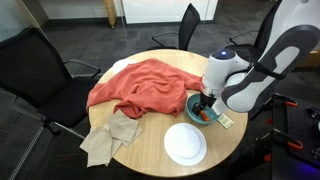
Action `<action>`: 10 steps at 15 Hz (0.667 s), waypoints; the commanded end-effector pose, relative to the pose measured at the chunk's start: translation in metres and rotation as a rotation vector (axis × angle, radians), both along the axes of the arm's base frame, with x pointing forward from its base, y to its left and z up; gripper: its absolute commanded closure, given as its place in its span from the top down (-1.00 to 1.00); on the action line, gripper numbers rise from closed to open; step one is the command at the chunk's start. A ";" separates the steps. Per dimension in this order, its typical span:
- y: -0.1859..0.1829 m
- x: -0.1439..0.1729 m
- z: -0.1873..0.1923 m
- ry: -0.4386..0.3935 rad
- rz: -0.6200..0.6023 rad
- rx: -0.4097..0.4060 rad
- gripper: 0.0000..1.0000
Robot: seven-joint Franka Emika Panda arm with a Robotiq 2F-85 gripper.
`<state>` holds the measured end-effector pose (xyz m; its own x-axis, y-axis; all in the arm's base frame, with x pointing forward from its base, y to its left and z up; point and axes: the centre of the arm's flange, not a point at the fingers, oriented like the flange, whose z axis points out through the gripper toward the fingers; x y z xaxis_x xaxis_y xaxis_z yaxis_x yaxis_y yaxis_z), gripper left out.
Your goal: Remove the marker from the bowl and put it on the table
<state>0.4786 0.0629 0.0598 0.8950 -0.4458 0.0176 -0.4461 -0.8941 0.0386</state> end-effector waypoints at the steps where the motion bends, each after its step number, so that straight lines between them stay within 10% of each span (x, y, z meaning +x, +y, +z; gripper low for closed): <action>1: 0.004 0.008 -0.003 -0.039 -0.042 -0.024 0.35; 10: 0.006 0.008 0.005 -0.048 -0.048 -0.032 -0.98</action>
<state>0.4873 0.0653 0.0568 0.8847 -0.4637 0.0472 -0.4658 -0.8832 0.0543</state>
